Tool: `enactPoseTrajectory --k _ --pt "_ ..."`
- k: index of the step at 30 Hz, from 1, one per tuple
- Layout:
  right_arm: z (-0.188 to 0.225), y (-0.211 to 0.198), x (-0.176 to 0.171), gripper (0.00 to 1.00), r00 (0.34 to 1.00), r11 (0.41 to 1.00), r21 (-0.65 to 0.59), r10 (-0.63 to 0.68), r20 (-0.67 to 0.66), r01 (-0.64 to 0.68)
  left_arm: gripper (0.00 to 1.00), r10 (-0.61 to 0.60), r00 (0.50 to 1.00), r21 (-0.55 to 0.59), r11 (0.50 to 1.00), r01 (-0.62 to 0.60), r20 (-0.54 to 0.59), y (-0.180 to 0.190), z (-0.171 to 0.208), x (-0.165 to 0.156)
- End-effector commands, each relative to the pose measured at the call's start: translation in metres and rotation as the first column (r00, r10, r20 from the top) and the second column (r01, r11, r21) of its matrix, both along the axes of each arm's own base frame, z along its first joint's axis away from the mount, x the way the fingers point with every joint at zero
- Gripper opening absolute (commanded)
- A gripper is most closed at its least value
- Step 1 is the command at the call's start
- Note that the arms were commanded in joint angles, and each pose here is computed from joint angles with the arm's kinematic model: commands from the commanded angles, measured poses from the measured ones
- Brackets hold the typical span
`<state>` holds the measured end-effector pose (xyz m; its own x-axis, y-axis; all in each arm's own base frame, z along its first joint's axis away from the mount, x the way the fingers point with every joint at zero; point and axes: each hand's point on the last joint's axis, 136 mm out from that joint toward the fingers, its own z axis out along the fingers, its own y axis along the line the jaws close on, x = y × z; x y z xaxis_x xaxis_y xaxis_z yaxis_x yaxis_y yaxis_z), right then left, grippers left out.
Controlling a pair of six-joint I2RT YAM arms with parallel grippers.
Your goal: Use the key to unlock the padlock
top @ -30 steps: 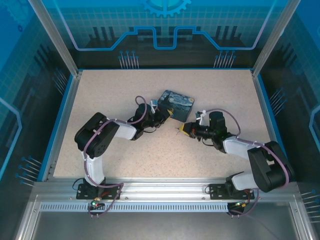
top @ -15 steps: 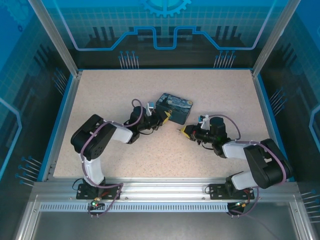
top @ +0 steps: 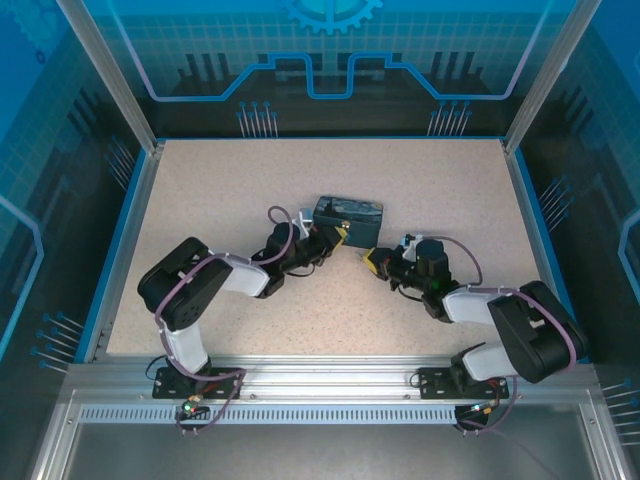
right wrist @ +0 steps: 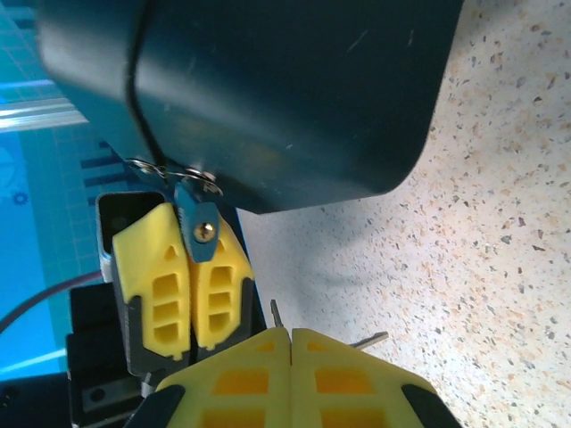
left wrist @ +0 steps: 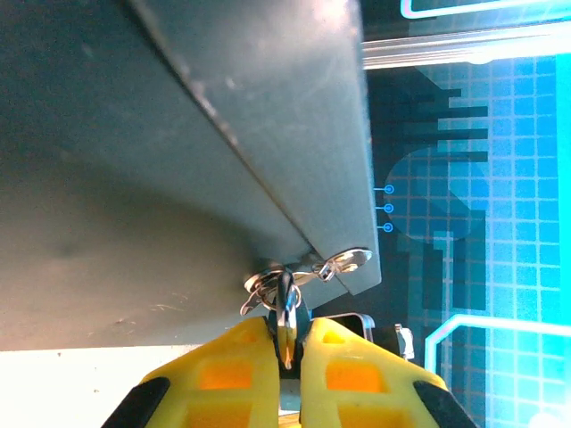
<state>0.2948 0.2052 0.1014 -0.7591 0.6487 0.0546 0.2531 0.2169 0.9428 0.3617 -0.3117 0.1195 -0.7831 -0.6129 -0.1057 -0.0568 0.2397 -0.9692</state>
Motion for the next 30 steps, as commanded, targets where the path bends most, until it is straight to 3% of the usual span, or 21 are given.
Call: enactPoseTrajectory --k 1,10,30 --pt "0.007 -0.008 0.002 0.0 0.997 0.997 0.003 -0.076 0.008 0.076 0.0 0.053 0.996 -0.077 0.996 -0.048 0.066 0.0 0.025 0.005" --pt "0.017 -0.017 0.009 0.0 0.99 0.99 -0.004 -0.14 0.026 0.14 0.0 0.058 0.996 -0.092 0.994 -0.052 0.061 -0.007 0.023 0.005" --pt "0.026 0.002 0.028 0.0 0.991 0.992 0.021 -0.125 0.045 0.124 0.0 0.053 0.997 -0.082 0.995 -0.049 0.049 -0.01 0.02 0.006"
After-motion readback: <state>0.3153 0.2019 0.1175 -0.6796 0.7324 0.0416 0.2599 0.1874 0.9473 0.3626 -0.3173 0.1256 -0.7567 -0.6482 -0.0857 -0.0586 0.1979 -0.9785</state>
